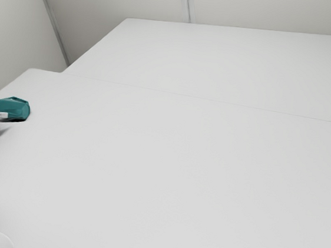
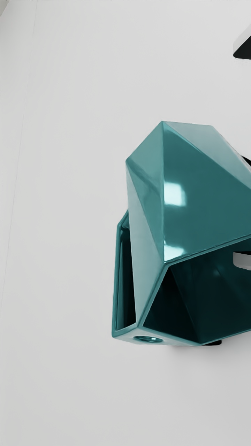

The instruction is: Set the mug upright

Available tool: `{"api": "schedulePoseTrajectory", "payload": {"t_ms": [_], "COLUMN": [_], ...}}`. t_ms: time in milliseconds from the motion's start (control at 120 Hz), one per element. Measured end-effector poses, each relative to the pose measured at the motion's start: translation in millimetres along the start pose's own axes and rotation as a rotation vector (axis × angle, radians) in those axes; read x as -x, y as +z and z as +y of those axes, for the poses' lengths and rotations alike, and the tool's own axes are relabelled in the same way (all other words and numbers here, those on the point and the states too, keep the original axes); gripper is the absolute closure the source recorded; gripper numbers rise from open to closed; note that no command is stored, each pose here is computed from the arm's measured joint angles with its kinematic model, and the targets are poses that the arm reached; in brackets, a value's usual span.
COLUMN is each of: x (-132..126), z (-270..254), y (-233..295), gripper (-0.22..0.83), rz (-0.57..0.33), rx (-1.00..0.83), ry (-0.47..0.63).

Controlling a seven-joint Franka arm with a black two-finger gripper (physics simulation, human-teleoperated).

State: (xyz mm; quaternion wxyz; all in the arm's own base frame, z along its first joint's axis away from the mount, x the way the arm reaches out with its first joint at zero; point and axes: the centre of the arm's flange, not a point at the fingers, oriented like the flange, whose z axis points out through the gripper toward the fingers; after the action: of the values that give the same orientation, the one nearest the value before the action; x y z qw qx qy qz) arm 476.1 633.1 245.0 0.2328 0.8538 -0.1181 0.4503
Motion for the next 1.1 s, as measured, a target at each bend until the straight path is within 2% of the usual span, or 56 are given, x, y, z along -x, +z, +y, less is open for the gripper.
{"api": "schedulePoseTrajectory", "payload": {"t_ms": [500,750,1100], "x": [5.9,6.3,6.0], "z": [-1.9,-2.2,-2.1], "y": [-6.7,-6.9,-5.7], "gripper": [0.01,0.24,0.50], "rz": [0.005,0.005,0.007], "rx": [0.015,0.013,0.014], "ry": [0.009,0.010,0.011]}}
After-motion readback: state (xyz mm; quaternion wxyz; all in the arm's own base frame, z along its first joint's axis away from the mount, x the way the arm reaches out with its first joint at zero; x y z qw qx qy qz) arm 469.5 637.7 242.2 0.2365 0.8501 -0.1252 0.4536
